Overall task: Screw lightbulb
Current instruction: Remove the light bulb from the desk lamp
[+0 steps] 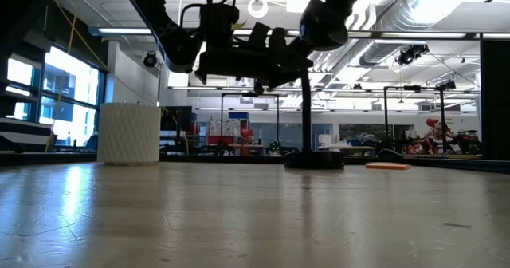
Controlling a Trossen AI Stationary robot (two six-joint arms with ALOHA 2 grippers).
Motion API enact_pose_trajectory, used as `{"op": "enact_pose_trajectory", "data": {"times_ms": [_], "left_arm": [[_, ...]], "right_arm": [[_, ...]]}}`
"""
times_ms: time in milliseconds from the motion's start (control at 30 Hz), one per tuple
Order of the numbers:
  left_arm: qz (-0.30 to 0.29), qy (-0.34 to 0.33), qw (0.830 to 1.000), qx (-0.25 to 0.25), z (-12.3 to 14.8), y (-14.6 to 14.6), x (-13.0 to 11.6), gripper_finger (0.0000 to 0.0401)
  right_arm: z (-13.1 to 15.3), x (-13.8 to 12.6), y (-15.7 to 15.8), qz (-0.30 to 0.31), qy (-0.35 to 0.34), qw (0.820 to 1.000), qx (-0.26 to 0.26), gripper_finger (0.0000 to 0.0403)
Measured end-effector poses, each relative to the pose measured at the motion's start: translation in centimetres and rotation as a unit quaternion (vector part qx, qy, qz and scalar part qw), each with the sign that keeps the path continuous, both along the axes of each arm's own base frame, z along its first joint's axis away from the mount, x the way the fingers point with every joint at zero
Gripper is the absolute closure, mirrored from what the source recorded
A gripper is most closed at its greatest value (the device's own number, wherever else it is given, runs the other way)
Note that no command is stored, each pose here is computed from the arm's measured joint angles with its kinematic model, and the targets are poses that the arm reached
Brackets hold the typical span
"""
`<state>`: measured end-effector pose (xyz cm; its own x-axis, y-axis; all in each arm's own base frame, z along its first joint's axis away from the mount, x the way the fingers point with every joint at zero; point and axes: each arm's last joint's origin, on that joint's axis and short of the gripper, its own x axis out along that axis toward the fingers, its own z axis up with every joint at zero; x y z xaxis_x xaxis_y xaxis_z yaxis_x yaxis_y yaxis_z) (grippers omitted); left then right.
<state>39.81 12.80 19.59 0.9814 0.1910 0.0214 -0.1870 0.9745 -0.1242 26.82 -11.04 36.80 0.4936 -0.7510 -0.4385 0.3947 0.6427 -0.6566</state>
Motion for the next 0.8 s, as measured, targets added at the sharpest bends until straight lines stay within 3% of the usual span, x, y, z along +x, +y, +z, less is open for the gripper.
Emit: {"op": "enact_pose_trajectory", "data": {"times_ms": [100, 167, 300, 400, 467, 600, 733, 800], "left_arm": [[0.000, 0.000, 1.000, 0.000, 0.0, 0.0, 0.0, 0.0172], [0.000, 0.000, 1.000, 0.000, 0.0, 0.0, 0.0, 0.0172], [0.000, 0.000, 1.000, 0.000, 0.0, 0.0, 0.0, 0.0172], [0.000, 0.000, 1.000, 0.000, 0.0, 0.0, 0.0, 0.0172], [0.000, 0.000, 1.000, 0.000, 0.0, 0.0, 0.0, 0.0172], [0.000, 0.000, 1.000, 0.000, 0.0, 0.0, 0.0, 0.0172], [-0.002, 0.002, 1.000, -0.001, 0.0, 0.0, 0.0, 0.0172], [-0.003, 0.002, 1.000, -0.001, 0.0, 0.0, 0.0, 0.0172]], "right_arm": [[-0.2, 0.0, 0.8, 0.046, 0.143, 0.985, -0.087, 0.0096], [-0.3, 0.0, 1.4, 0.072, 0.240, 0.957, -0.147, 0.0096], [-0.2, 0.0, 2.5, 0.096, 0.395, 0.883, -0.235, 0.0096], [-0.1, 0.1, 3.4, 0.080, 0.436, 0.857, -0.264, 0.0096], [0.0, 0.2, 4.2, 0.067, 0.420, 0.865, -0.266, 0.0096], [0.0, 0.4, 5.6, 0.026, 0.330, 0.913, -0.241, 0.0096], [0.0, 0.5, 6.4, -0.043, 0.164, 0.970, -0.174, 0.0096], [0.0, 0.5, 6.5, -0.072, 0.075, 0.987, -0.127, 0.0096]]}}
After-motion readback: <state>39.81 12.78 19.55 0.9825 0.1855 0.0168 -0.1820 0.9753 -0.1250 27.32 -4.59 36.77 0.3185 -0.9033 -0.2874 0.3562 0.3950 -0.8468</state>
